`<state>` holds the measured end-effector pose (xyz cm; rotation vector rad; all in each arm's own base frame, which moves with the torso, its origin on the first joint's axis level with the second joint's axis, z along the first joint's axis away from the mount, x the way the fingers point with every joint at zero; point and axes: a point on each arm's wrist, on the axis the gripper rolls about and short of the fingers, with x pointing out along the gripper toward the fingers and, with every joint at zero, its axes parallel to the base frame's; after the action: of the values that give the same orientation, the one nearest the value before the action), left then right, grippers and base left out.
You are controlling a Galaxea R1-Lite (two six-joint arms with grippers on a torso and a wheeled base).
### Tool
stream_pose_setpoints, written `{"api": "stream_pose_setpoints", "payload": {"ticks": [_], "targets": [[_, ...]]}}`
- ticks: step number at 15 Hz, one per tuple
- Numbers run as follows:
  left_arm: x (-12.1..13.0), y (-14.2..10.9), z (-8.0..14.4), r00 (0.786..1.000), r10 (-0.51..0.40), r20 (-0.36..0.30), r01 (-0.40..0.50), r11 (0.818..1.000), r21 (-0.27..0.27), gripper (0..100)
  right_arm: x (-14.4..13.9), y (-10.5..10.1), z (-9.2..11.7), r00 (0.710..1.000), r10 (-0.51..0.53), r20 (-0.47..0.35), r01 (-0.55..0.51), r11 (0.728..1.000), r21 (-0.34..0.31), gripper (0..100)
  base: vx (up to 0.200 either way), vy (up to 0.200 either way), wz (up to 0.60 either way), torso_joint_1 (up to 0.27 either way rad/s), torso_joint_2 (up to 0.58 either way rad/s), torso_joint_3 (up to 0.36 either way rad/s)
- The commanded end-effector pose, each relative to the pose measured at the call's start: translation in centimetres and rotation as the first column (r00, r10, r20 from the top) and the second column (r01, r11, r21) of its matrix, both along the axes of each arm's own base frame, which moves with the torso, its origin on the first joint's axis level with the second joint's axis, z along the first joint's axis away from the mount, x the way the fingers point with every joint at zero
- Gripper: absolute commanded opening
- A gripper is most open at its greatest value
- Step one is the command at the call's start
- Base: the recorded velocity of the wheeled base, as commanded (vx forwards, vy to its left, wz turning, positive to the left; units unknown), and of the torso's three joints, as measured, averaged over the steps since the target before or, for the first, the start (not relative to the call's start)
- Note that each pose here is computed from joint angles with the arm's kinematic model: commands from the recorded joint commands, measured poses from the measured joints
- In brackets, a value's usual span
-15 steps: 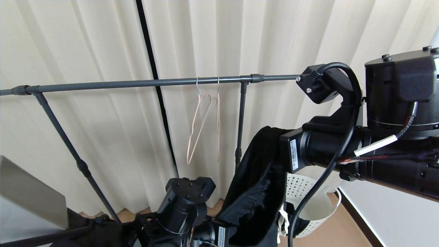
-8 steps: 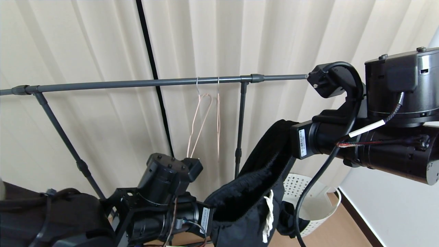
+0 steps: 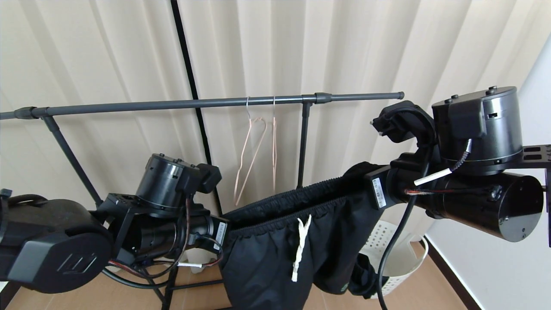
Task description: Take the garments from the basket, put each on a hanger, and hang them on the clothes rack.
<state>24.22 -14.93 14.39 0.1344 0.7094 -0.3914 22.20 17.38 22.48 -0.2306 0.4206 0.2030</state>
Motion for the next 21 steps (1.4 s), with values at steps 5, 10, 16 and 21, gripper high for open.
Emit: {"api": "stream_pose_setpoints", "payload": {"ticks": [5,10,16,21], "targets": [[-1.6,3.0,2.3,0.997,0.055,0.053,-0.056,0.998,0.022,0,1.7,-0.7,-0.8,0.998,-0.056,-0.018,0.056,0.998,-0.019,0,0.000,0.000,0.00,0.000,0.00,0.000],[-2.6,4.9,2.0,0.995,0.089,0.044,-0.090,0.995,0.035,0,2.7,-2.4,-0.2,0.993,-0.121,0.000,0.121,0.993,-0.005,0,0.000,0.000,0.00,0.000,0.00,0.000],[-1.1,4.6,4.5,0.990,0.077,0.115,-0.073,0.997,-0.038,0,2.2,-2.9,0.0,0.993,-0.115,0.001,0.115,0.993,-0.016,0,0.000,0.000,0.00,0.000,0.00,0.000],[1.1,2.5,6.0,0.986,0.061,0.154,-0.049,0.996,-0.078,0,-0.3,-3.8,0.6,0.998,-0.064,0.021,0.065,0.997,-0.050,0,0.000,0.000,0.00,0.000,0.00,0.000]]}}
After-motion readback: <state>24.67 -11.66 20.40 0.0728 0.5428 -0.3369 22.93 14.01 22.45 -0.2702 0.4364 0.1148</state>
